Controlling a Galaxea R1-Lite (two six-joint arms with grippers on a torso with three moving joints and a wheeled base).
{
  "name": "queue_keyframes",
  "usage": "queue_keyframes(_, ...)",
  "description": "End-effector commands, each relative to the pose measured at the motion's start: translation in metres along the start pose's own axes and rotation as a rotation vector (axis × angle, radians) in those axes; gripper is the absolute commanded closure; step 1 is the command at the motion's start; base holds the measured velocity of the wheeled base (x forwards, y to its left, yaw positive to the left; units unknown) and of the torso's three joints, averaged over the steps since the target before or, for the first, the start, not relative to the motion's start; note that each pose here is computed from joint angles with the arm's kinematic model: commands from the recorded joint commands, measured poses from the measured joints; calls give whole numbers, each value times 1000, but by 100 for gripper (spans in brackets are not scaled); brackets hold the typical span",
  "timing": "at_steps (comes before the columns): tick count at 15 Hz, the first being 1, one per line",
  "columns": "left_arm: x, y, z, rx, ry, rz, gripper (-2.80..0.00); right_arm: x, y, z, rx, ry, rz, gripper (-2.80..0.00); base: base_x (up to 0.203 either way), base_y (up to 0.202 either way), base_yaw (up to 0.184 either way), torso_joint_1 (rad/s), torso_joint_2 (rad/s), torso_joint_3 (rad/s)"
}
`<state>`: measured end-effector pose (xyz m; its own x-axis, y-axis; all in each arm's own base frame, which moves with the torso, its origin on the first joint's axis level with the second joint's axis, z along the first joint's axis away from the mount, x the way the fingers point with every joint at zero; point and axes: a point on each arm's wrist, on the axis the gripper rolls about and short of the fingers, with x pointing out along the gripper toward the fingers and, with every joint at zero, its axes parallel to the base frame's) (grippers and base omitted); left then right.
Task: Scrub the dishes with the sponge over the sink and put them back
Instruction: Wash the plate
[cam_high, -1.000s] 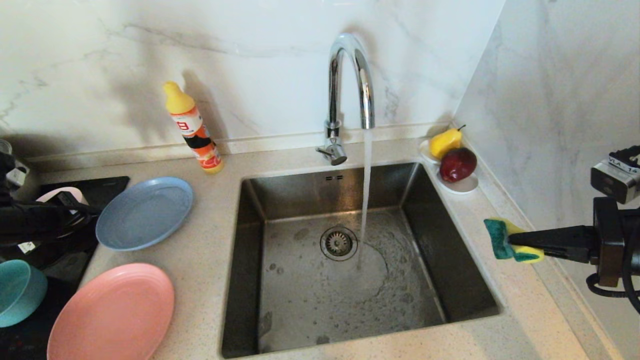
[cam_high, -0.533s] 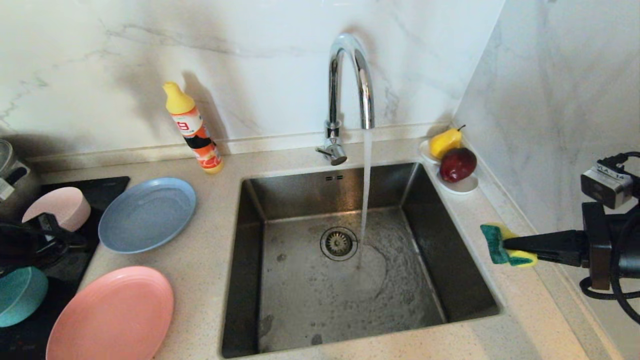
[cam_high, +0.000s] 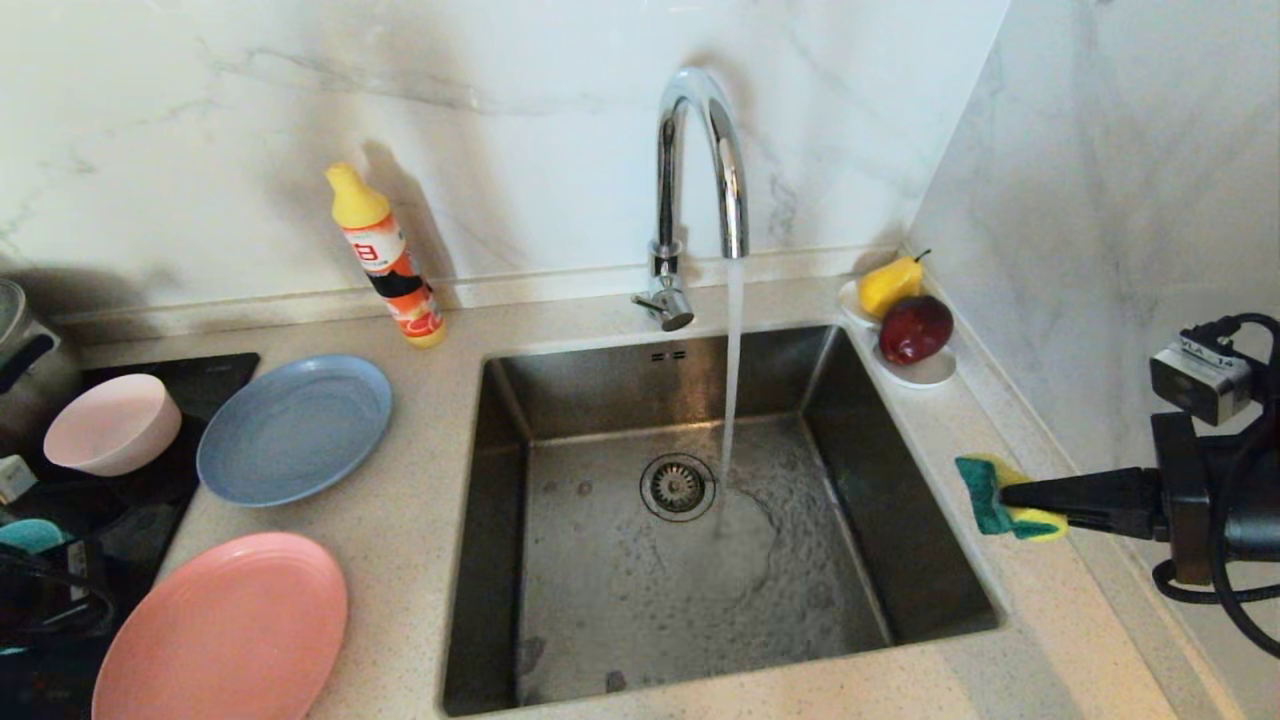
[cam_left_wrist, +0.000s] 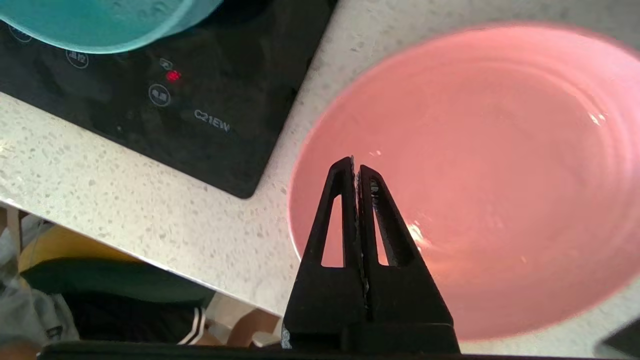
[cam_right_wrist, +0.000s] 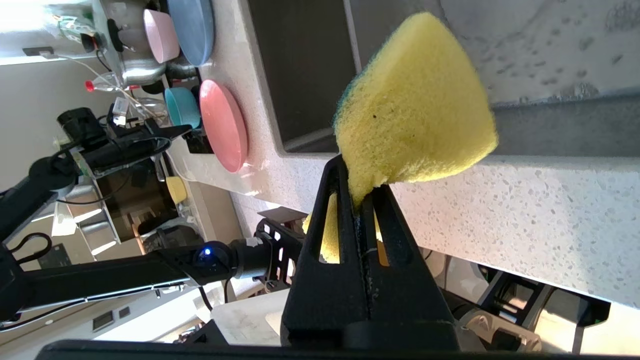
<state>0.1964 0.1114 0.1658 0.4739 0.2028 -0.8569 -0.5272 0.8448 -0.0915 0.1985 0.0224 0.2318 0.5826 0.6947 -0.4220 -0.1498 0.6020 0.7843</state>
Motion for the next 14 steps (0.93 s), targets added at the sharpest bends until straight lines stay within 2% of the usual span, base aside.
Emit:
queue_keyframes(1, 10, 3, -2, -13, 31, 5, -280, 4, -4, 0, 16, 14, -6, 0, 0, 0, 0, 0, 0, 0)
queue_keyframes(6, 34, 10, -5, -56, 129, -64, -280, 6, -5, 1, 22, 20, -10, 0, 0, 0, 0, 0, 0, 0)
queue_keyframes(12, 50, 11, -4, -86, 91, -110, -280, 6, -7, -1, 26, 24, -12, 0, 0, 0, 0, 0, 0, 0)
queue_keyframes(14, 52, 10, -4, -121, 98, -197, -280, 6, -8, -2, 27, 26, -13, 0, 0, 0, 0, 0, 0, 0)
